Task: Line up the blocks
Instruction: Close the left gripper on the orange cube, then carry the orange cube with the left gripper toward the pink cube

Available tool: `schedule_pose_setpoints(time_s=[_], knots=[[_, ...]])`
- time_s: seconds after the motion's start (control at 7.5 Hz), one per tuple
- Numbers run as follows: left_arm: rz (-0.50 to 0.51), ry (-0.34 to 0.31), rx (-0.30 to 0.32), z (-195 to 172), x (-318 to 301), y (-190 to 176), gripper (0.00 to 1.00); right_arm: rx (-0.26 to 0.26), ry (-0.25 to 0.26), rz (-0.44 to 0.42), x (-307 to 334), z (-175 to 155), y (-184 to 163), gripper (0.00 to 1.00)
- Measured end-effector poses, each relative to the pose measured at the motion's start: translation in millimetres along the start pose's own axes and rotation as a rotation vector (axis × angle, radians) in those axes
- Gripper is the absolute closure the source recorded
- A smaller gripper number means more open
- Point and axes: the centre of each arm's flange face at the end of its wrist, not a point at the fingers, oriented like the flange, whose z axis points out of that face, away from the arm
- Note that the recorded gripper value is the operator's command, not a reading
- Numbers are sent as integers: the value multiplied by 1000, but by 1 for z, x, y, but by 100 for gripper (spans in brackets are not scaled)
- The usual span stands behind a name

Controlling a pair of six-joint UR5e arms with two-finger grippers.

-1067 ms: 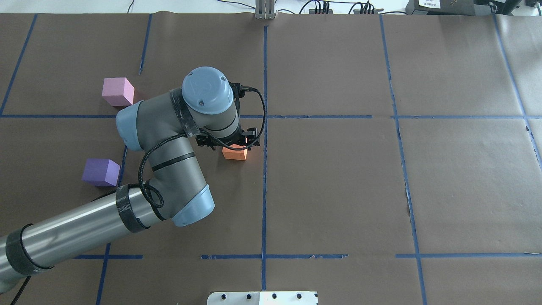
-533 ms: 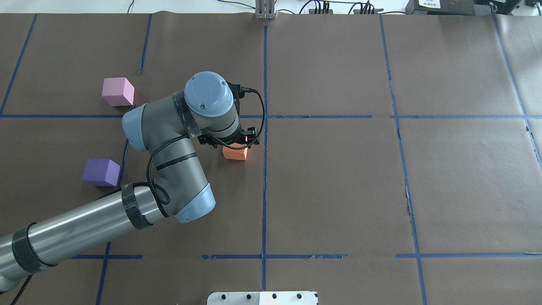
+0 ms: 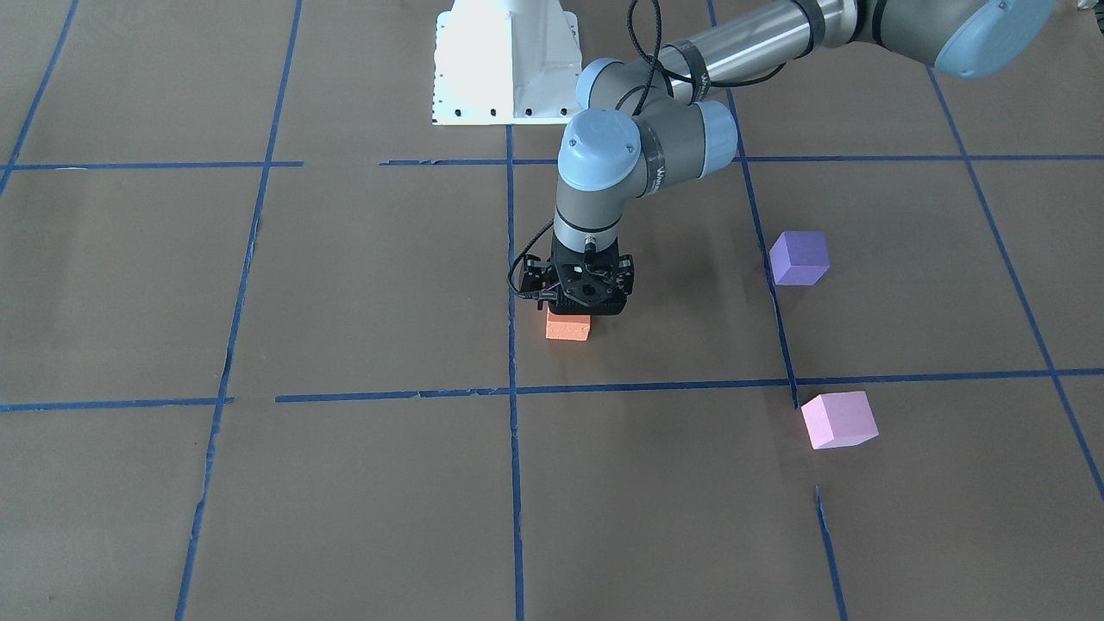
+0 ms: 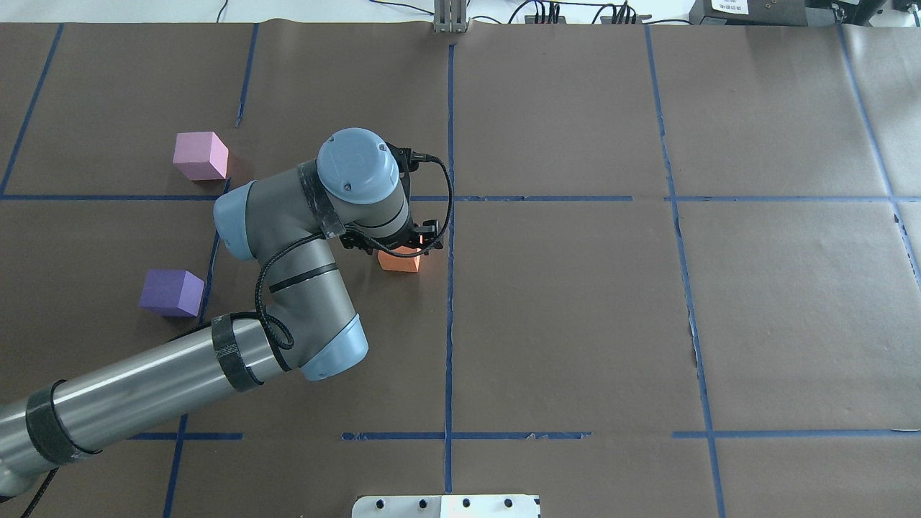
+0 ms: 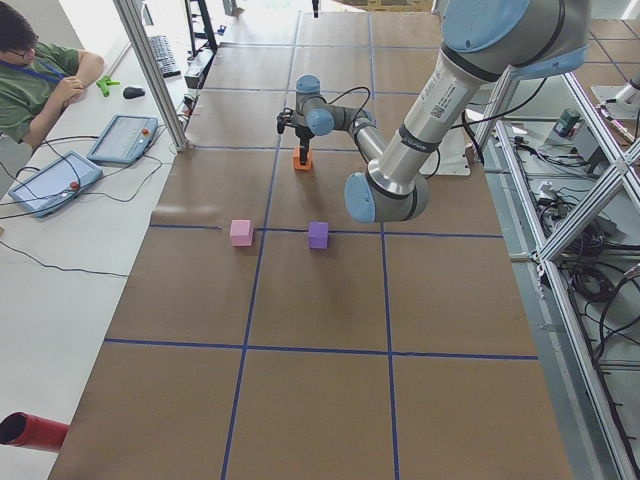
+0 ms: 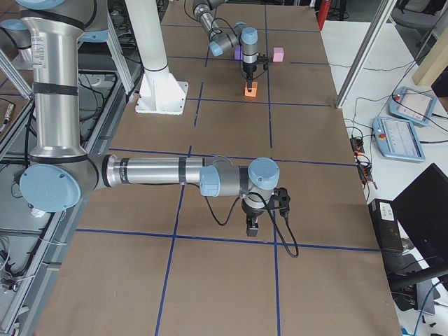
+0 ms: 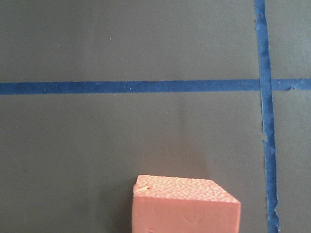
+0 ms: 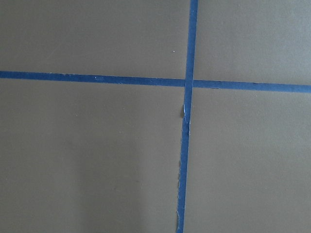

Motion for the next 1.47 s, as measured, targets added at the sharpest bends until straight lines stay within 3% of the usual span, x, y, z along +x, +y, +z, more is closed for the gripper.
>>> schedule_pose_setpoints(time_s=[0.13,0.4,0.53,0.93,1.2,1.47], knots=[[1,3,1,0,0,0,38,0,-1,0,0,0,0,0],[4,11,4,1,0,0,95,0,-1,0,0,0,0,0],[7,21,11,-4,1,-1,100,0,-1,0,0,0,0,0],[-6,46,60,-65,-24,-15,100,0,0,0,0,0,0,0],[-47,32,62,-94,-70,-21,100,-1,-1,0,0,0,0,0],[-129,-4,41,-100,-146,-39,100,-1,0,1,0,0,0,0]])
